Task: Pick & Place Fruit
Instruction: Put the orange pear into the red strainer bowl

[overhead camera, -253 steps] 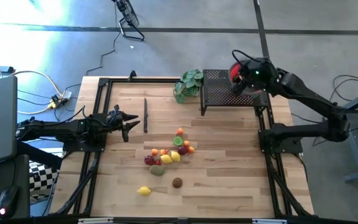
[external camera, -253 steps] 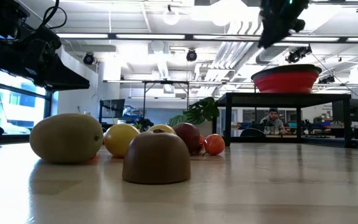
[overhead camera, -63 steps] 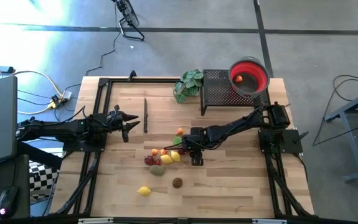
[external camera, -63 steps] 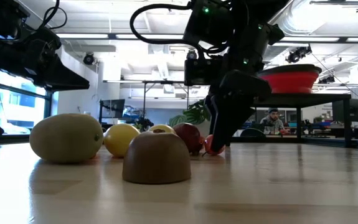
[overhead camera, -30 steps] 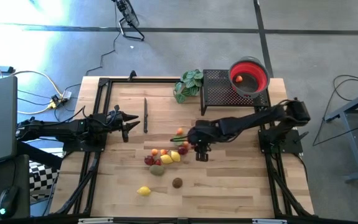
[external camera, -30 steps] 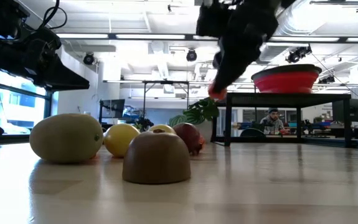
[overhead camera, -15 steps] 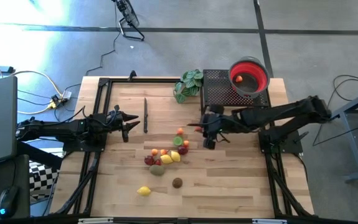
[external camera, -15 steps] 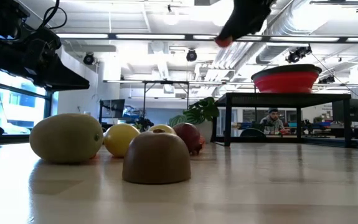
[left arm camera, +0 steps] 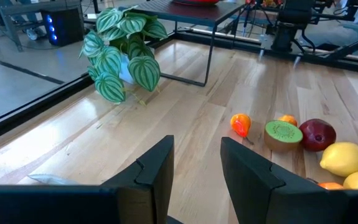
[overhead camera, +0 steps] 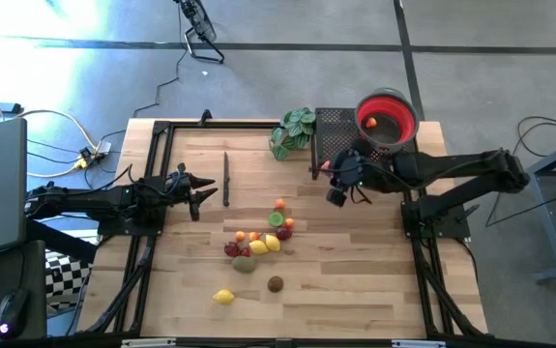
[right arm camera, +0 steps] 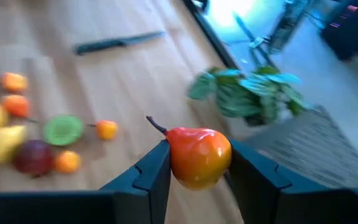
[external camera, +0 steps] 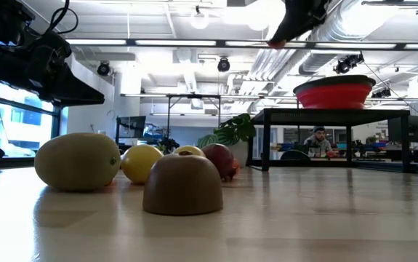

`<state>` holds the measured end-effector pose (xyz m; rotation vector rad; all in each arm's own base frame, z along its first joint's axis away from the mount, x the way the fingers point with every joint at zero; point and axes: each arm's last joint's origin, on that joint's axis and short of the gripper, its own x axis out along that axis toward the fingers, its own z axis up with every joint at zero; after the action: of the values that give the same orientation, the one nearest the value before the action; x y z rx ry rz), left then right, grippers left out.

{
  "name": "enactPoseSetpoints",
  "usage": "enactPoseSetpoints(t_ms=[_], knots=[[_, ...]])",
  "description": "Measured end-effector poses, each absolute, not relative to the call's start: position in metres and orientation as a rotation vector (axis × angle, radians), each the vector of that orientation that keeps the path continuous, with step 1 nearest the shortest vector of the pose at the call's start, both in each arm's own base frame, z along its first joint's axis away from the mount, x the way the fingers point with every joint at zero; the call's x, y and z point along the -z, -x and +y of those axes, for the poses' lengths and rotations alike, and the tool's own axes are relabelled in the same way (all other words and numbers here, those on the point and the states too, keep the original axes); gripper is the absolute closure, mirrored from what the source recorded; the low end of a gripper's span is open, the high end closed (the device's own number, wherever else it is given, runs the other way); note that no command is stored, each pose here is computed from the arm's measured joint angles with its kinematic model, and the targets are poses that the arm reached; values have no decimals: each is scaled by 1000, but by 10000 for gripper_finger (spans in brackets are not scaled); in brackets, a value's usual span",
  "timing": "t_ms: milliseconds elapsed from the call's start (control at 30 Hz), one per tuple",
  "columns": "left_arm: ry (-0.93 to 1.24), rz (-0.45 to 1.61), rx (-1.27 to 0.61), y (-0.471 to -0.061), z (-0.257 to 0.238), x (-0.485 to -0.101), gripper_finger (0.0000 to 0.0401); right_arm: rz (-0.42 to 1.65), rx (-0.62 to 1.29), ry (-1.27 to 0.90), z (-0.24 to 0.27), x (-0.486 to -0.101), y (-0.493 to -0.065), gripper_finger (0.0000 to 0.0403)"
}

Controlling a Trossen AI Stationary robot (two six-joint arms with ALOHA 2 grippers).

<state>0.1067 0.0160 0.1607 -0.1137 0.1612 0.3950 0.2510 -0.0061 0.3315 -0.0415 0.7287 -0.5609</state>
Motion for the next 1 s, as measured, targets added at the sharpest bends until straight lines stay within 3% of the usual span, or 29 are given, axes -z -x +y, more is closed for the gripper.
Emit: enactPoseSetpoints(t_ms=[367, 1000], knots=[[114, 161, -395, -107, 16, -161, 274, 823, 820, 56, -50, -328, -235, 268], [114, 161, -395, -107, 16, -161, 274, 817, 1238, 23, -117, -336, -201, 268]])
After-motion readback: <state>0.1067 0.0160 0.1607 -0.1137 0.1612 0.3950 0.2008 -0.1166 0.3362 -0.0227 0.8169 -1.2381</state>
